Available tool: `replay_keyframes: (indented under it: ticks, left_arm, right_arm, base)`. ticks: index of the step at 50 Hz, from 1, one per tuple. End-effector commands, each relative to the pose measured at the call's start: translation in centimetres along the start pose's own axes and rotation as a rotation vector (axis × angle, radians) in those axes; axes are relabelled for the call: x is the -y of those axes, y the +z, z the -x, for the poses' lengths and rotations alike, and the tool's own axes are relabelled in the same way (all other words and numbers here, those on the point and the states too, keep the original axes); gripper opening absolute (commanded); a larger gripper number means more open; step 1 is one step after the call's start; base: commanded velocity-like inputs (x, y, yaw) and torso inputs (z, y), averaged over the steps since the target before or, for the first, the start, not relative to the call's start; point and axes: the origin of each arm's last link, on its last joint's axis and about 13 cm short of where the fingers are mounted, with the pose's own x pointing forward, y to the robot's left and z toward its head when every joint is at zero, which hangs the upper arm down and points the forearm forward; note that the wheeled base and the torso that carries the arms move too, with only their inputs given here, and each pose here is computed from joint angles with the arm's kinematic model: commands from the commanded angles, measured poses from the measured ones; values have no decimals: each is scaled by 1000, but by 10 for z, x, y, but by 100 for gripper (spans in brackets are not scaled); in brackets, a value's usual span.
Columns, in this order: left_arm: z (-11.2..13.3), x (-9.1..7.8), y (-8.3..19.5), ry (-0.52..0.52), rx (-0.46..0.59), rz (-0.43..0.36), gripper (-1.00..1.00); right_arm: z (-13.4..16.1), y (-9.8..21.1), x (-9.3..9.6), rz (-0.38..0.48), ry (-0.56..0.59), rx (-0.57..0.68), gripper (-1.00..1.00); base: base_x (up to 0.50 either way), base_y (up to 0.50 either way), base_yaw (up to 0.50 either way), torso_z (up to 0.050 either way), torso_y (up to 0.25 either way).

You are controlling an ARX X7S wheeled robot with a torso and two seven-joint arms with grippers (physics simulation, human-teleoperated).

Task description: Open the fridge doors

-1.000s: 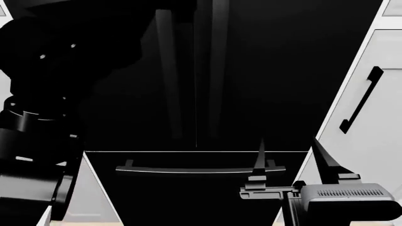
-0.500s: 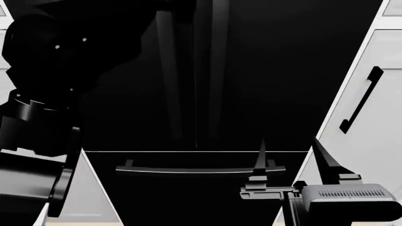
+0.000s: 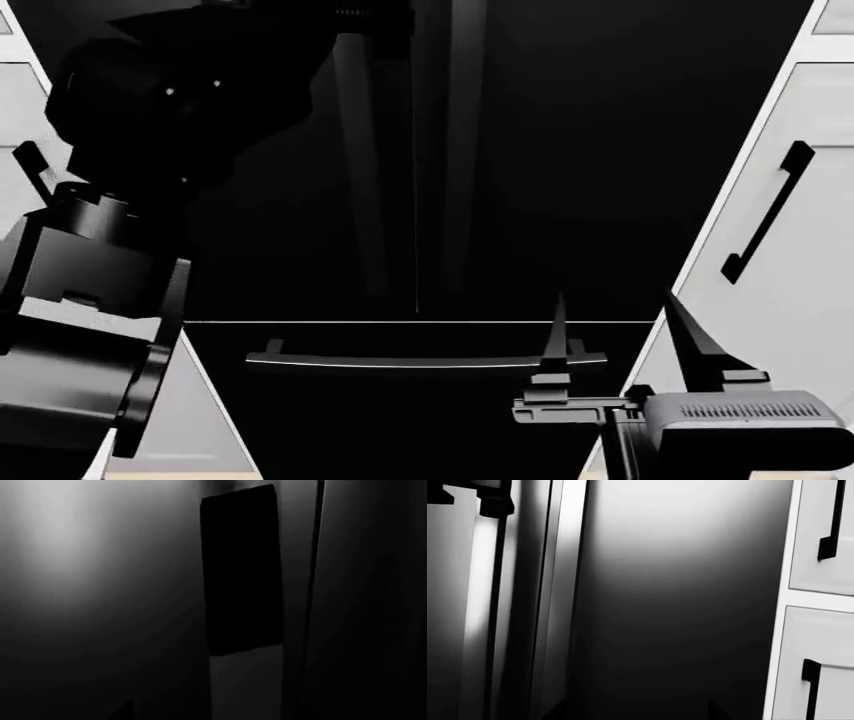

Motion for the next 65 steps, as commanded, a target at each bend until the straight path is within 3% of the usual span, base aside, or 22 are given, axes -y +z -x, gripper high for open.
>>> replay_keyframes:
  ticks: [1, 9, 10, 31, 38, 53, 65]
  left_arm:
    - [-6, 1, -2, 3, -9, -1, 100]
    - [-6, 0, -2, 1, -5, 1, 100]
    - [-6, -1, -2, 10, -5, 2, -100]
    - [0, -6, -1, 21, 6, 4, -100]
    - [25, -7, 8, -2, 65, -18, -100]
    - [53, -24, 15, 5, 130, -8, -100]
    - [77, -62, 52, 74, 229, -83, -100]
  right_arm:
    - [0, -1, 0, -1, -2, -2, 100]
    - [0, -1, 0, 0, -2, -3, 100]
    - [0, -1, 0, -1, -2, -2, 100]
    - [0, -1, 1, 0, -3, -3, 100]
    - [0, 0, 0, 2, -2, 0, 100]
    - [0, 1, -1, 9, -1, 3, 100]
    - [-1, 0, -3, 8, 5, 3, 100]
  base:
    - [0, 0, 0, 0, 0]
    - [0, 0, 0, 0, 0]
    - [0, 0, 0, 0, 0]
    - [0, 0, 1, 0, 0]
    - [-2, 0, 2, 0, 3]
    - [0, 0, 1, 0, 4]
    - [0, 0, 2, 1, 7]
